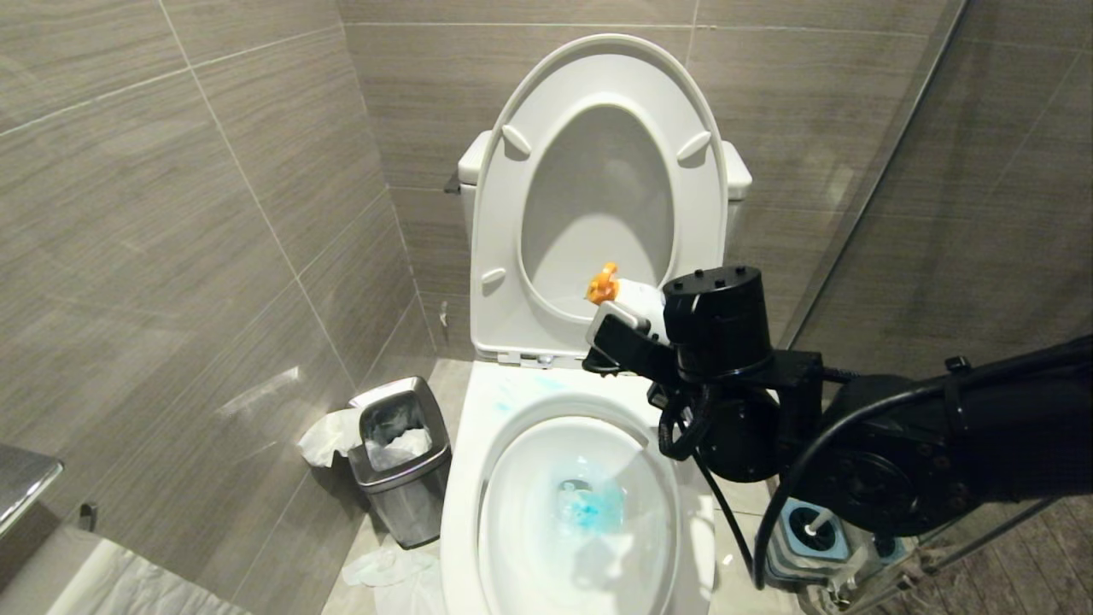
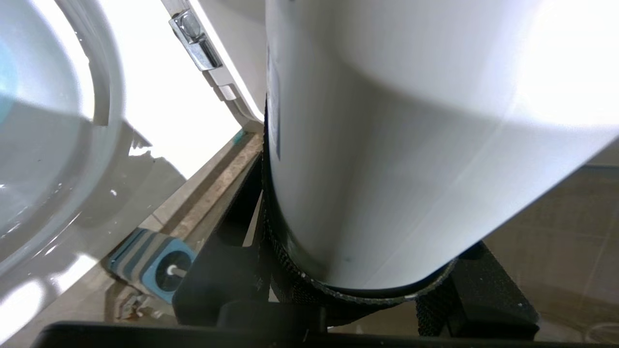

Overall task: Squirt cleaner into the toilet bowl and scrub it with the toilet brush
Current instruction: Pour in the cleaning agent, then place the cleaning agent on the floor

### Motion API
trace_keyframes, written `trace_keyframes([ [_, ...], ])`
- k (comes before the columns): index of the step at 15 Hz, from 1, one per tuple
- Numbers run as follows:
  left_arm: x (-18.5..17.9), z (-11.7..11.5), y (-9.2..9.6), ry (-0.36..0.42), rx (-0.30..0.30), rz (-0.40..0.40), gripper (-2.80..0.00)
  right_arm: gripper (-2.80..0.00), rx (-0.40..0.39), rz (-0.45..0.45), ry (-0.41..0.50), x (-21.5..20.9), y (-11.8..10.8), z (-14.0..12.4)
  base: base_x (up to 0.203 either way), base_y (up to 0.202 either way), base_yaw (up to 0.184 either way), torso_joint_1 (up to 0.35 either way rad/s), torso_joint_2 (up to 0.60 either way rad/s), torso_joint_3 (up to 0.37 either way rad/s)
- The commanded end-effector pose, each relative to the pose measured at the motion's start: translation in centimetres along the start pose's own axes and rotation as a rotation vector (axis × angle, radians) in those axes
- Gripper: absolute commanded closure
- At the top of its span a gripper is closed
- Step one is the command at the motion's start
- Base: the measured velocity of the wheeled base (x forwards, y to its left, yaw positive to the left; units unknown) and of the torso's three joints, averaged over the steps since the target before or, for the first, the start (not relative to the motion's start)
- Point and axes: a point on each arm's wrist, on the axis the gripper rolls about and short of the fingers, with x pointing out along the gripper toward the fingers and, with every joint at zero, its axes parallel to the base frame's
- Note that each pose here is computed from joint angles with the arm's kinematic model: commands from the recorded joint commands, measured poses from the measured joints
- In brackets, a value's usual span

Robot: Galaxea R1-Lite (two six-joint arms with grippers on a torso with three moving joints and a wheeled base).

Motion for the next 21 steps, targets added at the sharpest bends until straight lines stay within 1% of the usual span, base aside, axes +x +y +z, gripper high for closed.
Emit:
trace_keyframes([
  [1,0.0,0.0,0.0,0.002,0.0,0.001,0.0,0.0,0.09,0.013,-0.034,-0.7,-1.7,0.5,0.0,0.0,0.0,0.0,0.0,0.0],
  [5,0.0,0.0,0.0,0.002,0.0,0.0,0.0,0.0,0.323,0.135,-0.135,-0.8,-2.5,1.5,0.0,0.0,0.0,0.0,0.0,0.0],
  [8,0.0,0.0,0.0,0.002,0.0,0.001,0.0,0.0,0.488,0.208,-0.204,-1.3,-3.8,1.4,0.0,0.0,0.0,0.0,0.0,0.0],
  [11,0.0,0.0,0.0,0.002,0.0,0.001,0.0,0.0,0.64,0.255,-0.241,-1.9,-5.7,0.6,0.0,0.0,0.0,0.0,0.0,0.0],
  [13,0.0,0.0,0.0,0.002,0.0,0.0,0.0,0.0,0.708,0.284,-0.235,-2.6,-6.9,-0.7,0.0,0.0,0.0,0.0,0.0,0.0],
  [16,0.0,0.0,0.0,0.002,0.0,0.001,0.0,0.0,0.803,0.319,-0.205,-4.0,-8.7,-3.6,0.0,0.0,0.0,0.0,0.0,0.0],
  [19,0.0,0.0,0.0,0.002,0.0,0.001,0.0,0.0,0.849,0.3,-0.165,-4.7,-9.9,-6.6,0.0,0.0,0.0,0.0,0.0,0.0],
  [21,0.0,0.0,0.0,0.002,0.0,0.001,0.0,0.0,0.863,0.279,-0.127,-4.8,-10.3,-8.9,0.0,0.0,0.0,0.0,0.0,0.0],
])
